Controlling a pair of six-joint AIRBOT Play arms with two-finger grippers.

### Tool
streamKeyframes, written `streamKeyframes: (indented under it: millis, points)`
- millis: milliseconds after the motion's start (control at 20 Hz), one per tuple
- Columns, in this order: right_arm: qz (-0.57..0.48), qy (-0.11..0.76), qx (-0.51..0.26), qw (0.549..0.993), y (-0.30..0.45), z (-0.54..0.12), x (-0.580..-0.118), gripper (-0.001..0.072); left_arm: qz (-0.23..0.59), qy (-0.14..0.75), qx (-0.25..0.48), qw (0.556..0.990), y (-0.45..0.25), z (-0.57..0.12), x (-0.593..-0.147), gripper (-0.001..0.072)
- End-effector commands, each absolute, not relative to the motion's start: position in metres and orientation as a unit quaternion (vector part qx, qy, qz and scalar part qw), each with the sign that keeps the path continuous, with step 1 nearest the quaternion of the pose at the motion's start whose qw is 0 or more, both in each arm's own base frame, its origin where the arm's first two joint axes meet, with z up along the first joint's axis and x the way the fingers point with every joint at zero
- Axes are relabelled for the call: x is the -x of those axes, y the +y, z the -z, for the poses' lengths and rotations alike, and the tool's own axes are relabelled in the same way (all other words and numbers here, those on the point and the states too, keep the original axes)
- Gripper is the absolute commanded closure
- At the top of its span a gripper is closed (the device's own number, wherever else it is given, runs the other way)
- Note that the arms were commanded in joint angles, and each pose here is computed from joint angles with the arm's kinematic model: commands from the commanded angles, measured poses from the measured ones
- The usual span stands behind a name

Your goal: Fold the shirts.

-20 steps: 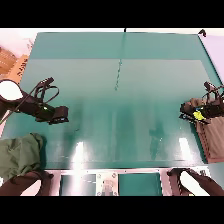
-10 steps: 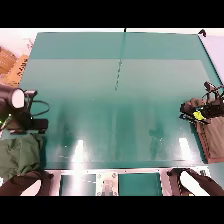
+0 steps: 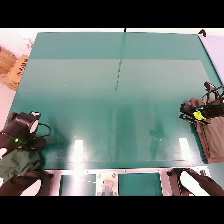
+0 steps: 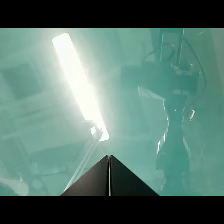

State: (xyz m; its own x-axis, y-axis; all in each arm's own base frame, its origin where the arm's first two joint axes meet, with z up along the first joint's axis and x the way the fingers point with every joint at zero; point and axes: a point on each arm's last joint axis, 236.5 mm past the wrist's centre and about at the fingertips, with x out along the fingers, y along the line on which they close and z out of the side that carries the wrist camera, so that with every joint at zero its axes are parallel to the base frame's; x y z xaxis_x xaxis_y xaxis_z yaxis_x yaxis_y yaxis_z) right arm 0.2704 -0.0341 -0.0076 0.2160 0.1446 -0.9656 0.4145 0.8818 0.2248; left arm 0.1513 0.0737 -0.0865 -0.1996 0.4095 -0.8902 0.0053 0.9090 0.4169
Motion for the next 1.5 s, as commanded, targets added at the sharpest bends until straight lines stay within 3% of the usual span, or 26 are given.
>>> streamKeyframes:
  millis: [0,100,200,350,500,650,750,900,950,1000,1050,1200,1450]
  points:
    - [0.090,0.619,-0.225,0.747,-0.034,0.008,-0.270,0.0694,-0.152,0.759,-0.147,0.616,0.078,0.093,-0.149,0.0688]
    - [0.090,0.619,-0.226,0.747,-0.034,0.007,-0.270,0.0694,-0.140,0.775,-0.144,0.599,0.072,0.089,-0.141,0.0689]
    - [0.090,0.619,-0.225,0.747,-0.034,0.007,-0.270,0.0694,-0.108,0.771,-0.112,0.618,0.051,0.073,-0.161,0.0689]
    - [0.090,0.619,-0.225,0.747,-0.034,0.007,-0.270,0.0694,-0.030,0.704,-0.058,0.707,-0.008,0.015,-0.231,0.0690]
    - [0.090,0.619,-0.225,0.747,-0.034,0.008,-0.270,0.0694,0.081,0.562,-0.025,0.823,-0.090,-0.093,-0.307,0.0690]
    - [0.090,0.619,-0.225,0.747,-0.034,0.007,-0.270,0.0694,0.197,0.410,0.005,0.891,-0.172,-0.195,-0.338,0.0690]
    - [0.090,0.619,-0.226,0.747,-0.034,0.007,-0.270,0.0694,0.247,0.357,0.032,0.900,-0.210,-0.220,-0.342,0.0689]
    - [0.090,0.619,-0.226,0.747,-0.034,0.007,-0.270,0.0694,0.296,0.377,0.045,0.876,-0.258,-0.186,-0.351,0.0681]
    - [0.090,0.619,-0.226,0.747,-0.034,0.007,-0.270,0.0694,0.305,0.398,0.058,0.864,-0.274,-0.166,-0.354,0.0413]
    - [0.090,0.619,-0.226,0.746,-0.034,0.007,-0.270,0.0694,0.309,0.424,0.072,0.848,-0.287,-0.144,-0.357,0.0037]
    - [0.090,0.619,-0.225,0.747,-0.034,0.007,-0.270,0.0694,0.310,0.458,0.083,0.829,-0.298,-0.119,-0.357,-0.0012]
    - [0.090,0.619,-0.226,0.747,-0.034,0.007,-0.270,0.0694,0.292,0.514,0.071,0.803,-0.293,-0.076,-0.358,-0.0008]
    - [0.091,0.619,-0.226,0.747,-0.034,0.007,-0.270,0.0694,0.246,0.604,0.061,0.756,-0.222,-0.066,-0.343,-0.0009]
